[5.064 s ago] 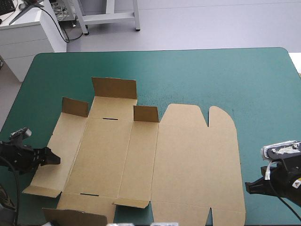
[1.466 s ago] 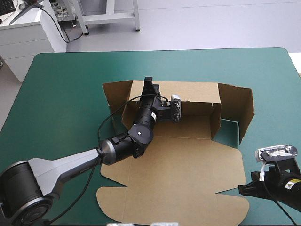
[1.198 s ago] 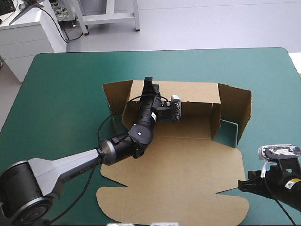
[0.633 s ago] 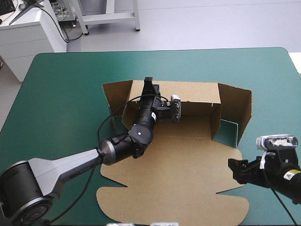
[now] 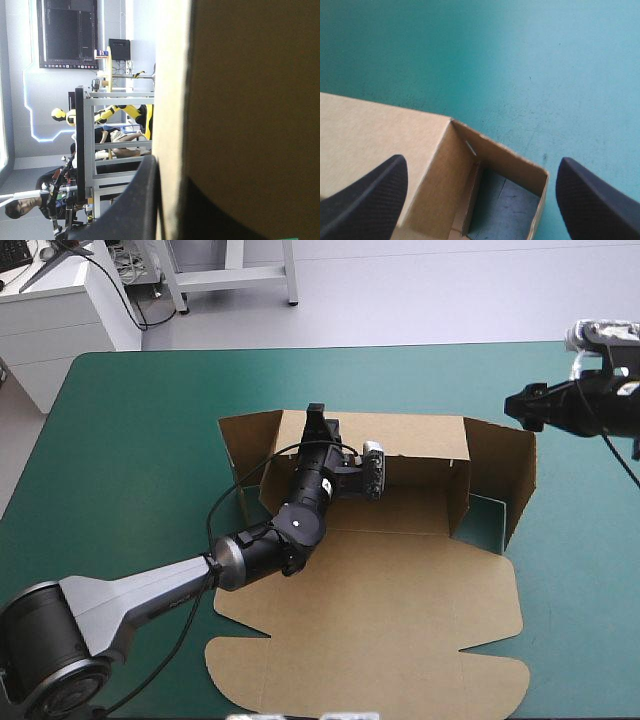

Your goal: Fold the box

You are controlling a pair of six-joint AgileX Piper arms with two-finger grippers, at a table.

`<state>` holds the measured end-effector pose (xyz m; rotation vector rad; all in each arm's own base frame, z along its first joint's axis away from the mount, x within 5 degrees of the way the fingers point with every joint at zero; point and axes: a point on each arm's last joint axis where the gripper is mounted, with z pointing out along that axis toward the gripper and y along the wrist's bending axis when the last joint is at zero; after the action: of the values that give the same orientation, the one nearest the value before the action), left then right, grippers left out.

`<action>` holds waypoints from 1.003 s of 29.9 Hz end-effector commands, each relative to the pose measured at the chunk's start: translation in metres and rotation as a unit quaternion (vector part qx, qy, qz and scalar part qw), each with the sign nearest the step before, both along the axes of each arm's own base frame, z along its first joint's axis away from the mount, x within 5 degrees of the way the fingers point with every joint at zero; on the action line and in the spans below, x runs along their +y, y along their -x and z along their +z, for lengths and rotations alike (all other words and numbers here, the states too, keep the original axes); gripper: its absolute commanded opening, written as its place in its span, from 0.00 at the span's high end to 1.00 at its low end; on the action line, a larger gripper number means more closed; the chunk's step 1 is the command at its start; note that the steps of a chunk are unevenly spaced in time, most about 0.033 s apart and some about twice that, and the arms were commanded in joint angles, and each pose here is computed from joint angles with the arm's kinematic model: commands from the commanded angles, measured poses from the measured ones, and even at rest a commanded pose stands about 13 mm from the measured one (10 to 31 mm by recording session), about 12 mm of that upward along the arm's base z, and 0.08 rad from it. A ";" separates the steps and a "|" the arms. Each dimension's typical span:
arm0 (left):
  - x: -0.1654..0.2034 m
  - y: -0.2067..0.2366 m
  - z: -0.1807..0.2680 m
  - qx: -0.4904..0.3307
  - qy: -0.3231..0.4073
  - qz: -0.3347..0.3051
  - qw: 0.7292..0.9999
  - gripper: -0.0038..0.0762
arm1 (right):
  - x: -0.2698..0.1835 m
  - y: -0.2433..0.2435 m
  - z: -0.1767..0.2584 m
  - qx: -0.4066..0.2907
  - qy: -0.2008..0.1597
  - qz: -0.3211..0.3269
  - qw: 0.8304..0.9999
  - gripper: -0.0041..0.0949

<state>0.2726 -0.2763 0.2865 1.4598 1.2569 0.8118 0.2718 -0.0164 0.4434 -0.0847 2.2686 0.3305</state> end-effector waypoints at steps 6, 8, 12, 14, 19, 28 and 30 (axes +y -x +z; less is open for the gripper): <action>0.001 0.006 0.022 -0.017 0.027 -0.013 0.999 0.96 | -0.015 -0.071 -0.024 0.019 -0.019 -0.011 1.000 0.22; 0.001 0.006 0.022 -0.017 0.027 -0.013 0.999 0.96 | -0.017 -0.083 -0.037 0.033 -0.024 -0.013 0.999 0.22; 0.001 0.006 0.022 -0.016 0.029 -0.012 0.999 0.96 | -0.021 -0.098 -0.054 0.048 -0.025 -0.015 0.998 0.22; 0.001 0.006 0.022 -0.016 0.029 -0.012 0.999 0.96 | -0.022 -0.102 -0.058 0.048 -0.025 -0.018 0.998 0.22; 0.001 0.006 0.022 -0.016 0.029 -0.012 0.999 0.96 | -0.022 -0.105 -0.064 0.056 -0.020 -0.011 0.998 0.24; 0.002 0.006 0.022 -0.017 0.028 -0.012 0.999 0.96 | -0.019 -0.093 -0.099 0.122 -0.017 0.014 0.992 0.32; 0.002 0.006 0.022 -0.017 0.028 -0.012 0.999 0.96 | -0.017 -0.084 -0.107 0.127 -0.015 0.020 0.992 0.32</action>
<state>0.2726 -0.2764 0.2865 1.4612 1.2558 0.8112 0.3730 -0.0370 0.3196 -0.0408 2.5885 0.4244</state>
